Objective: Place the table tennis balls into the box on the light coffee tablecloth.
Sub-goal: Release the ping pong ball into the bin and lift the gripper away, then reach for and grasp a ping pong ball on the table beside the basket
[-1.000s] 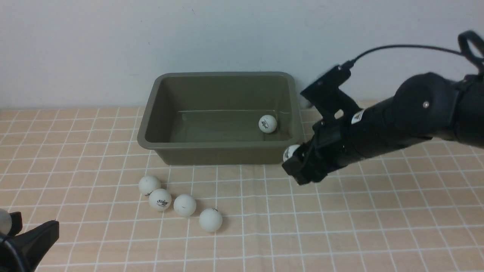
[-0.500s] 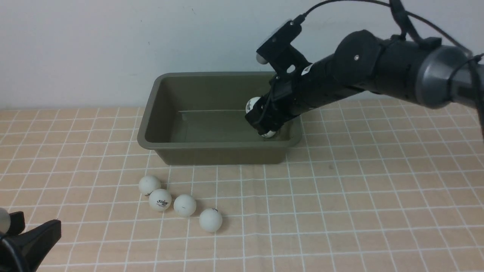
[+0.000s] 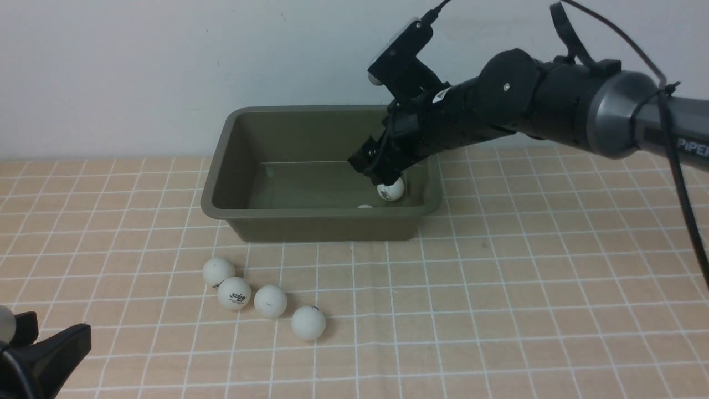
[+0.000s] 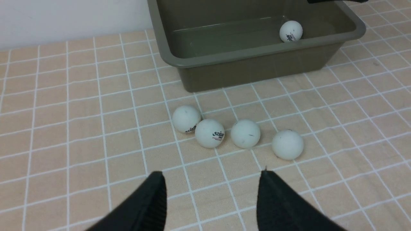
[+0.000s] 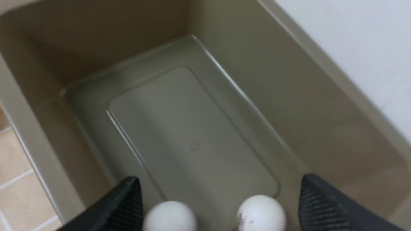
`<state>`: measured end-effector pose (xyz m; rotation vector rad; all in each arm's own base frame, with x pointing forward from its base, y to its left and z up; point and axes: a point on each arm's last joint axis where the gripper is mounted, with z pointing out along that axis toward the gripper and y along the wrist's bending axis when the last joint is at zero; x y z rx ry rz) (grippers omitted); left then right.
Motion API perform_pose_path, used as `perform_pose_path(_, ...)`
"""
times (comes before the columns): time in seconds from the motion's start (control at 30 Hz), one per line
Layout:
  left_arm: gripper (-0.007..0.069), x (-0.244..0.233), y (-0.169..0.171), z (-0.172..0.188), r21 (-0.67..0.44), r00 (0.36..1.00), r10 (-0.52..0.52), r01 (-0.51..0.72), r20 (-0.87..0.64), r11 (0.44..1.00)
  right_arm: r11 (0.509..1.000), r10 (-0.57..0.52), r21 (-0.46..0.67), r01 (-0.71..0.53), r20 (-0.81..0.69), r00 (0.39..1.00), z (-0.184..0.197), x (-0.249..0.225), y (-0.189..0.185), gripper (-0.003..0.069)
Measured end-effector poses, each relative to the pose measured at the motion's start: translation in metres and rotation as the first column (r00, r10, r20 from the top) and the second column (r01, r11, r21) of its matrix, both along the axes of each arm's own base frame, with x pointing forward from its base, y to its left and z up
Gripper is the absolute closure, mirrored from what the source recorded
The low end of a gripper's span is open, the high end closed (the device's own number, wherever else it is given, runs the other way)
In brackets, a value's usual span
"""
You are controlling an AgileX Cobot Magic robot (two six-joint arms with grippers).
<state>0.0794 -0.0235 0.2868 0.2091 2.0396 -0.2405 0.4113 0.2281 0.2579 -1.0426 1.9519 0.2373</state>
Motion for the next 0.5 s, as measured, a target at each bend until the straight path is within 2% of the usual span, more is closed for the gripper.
perform_pose_path(0.1, 0.0307, -0.001, -0.002, -0.002, -0.007, 1.0, -0.017, 0.017, -0.022, 1.0, 1.0, -0.014, 0.003, 0.013, 0.051, 0.999, 0.025, -0.005, -0.01, 0.0089)
perform_pose_path(0.23, 0.0307, -0.002, -0.002, -0.002, -0.002, 0.999, -0.025, 0.025, -0.029, 1.0, 0.994, -0.089, 0.065, 0.083, 0.098, 0.991, 0.086, -0.023, -0.044, 0.0123)
perform_pose_path(0.27, 0.0307, -0.002, -0.002, -0.002, -0.002, 0.999, -0.025, 0.025, -0.029, 1.0, 0.994, -0.094, 0.066, 0.088, 0.093, 0.991, 0.089, -0.024, -0.047, 0.0124)
perform_pose_path(0.3, 0.0307, -0.002, -0.002, -0.002, -0.002, 0.999, -0.025, 0.025, -0.029, 1.0, 0.986, -0.133, 0.114, 0.124, 0.077, 0.988, 0.116, -0.039, -0.063, 0.0134)
perform_pose_path(0.37, 0.0307, -0.001, -0.002, -0.003, -0.002, 0.999, -0.025, 0.024, -0.033, 1.0, 0.979, -0.156, 0.142, 0.148, 0.048, 0.987, 0.138, -0.057, -0.077, 0.014)
perform_pose_path(0.5, 0.0307, 0.009, -0.001, -0.005, -0.006, 0.998, -0.014, 0.014, -0.062, 1.0, 0.979, -0.132, 0.156, 0.135, -0.025, 0.991, 0.167, -0.097, -0.088, 0.0143)
